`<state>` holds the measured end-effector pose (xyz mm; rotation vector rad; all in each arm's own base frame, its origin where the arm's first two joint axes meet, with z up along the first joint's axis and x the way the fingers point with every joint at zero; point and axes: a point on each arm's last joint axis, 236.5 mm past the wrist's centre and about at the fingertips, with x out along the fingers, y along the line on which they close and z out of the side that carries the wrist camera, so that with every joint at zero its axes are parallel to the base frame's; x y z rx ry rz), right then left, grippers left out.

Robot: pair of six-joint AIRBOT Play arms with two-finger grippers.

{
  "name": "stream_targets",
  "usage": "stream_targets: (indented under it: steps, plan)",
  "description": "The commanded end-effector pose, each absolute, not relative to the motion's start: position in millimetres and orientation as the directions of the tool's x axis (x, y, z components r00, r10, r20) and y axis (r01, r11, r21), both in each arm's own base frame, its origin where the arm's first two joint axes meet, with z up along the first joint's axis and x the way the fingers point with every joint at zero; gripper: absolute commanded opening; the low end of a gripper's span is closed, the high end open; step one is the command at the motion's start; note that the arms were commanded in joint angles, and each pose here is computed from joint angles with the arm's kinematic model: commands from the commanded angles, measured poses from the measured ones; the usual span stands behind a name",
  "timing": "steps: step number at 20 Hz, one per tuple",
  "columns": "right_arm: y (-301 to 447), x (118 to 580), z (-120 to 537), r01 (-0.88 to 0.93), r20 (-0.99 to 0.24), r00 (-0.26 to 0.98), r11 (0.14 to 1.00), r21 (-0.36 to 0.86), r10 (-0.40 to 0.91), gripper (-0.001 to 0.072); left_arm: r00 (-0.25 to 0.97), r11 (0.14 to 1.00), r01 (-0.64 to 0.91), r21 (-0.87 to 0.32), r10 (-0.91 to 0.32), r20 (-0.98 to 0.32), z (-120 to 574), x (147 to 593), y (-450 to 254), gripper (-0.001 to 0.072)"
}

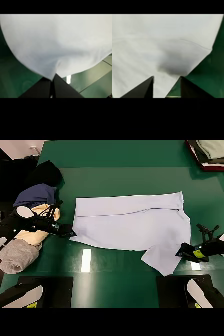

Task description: Fold the shirts.

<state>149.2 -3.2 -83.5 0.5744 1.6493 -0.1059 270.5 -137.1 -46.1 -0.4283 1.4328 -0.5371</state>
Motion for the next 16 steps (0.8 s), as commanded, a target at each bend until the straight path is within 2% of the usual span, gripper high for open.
stream_targets:
  steps: [1,5,6,9,11,13,14,16]
  plan:
    - [-5.6,161.2,-86.7,0.420,-0.960,-0.002,0.872,0.254,0.280,0.0233,0.054,0.810,0.094,-0.579,-0.585,-0.809,-45.8,270.2,-137.0,0.0022]
    - [-14.9,176.7,-78.0,0.405,-0.968,0.047,0.881,0.246,0.248,0.0041,0.050,0.809,0.094,-0.580,-0.586,-0.809,-45.7,269.1,-137.3,0.0022]
    - [-17.1,181.6,-73.9,0.398,-0.968,0.062,0.884,0.246,0.242,0.0018,0.050,0.809,0.094,-0.580,-0.585,-0.809,-45.7,269.1,-137.2,0.0022]
    - [-20.4,186.9,-59.1,0.380,-0.970,0.065,0.893,0.243,0.236,0.0014,0.023,0.806,0.096,-0.585,-0.589,-0.808,-45.3,262.9,-137.9,0.0021]
    - [-27.3,169.6,-41.7,0.356,-0.976,-0.027,0.915,0.192,0.215,0.0014,-0.036,0.804,0.112,-0.584,-0.584,-0.811,-42.5,246.7,-136.8,0.0020]
    - [-28.7,143.0,-23.2,0.333,-0.965,-0.152,0.930,0.154,0.214,0.0014,-0.015,0.816,0.140,-0.561,-0.565,-0.825,-26.4,238.9,-132.5,0.0020]
    - [-27.4,136.4,-15.6,0.329,-0.960,-0.176,0.932,0.151,0.218,0.0014,0.009,0.813,0.157,-0.561,-0.569,-0.822,-13.3,235.5,-133.5,0.0020]
    - [-28.9,150.0,-3.1,0.319,-0.978,-0.075,0.934,0.159,0.192,0.0014,0.048,0.807,0.192,-0.558,-0.576,-0.816,11.4,224.6,-135.1,0.0022]
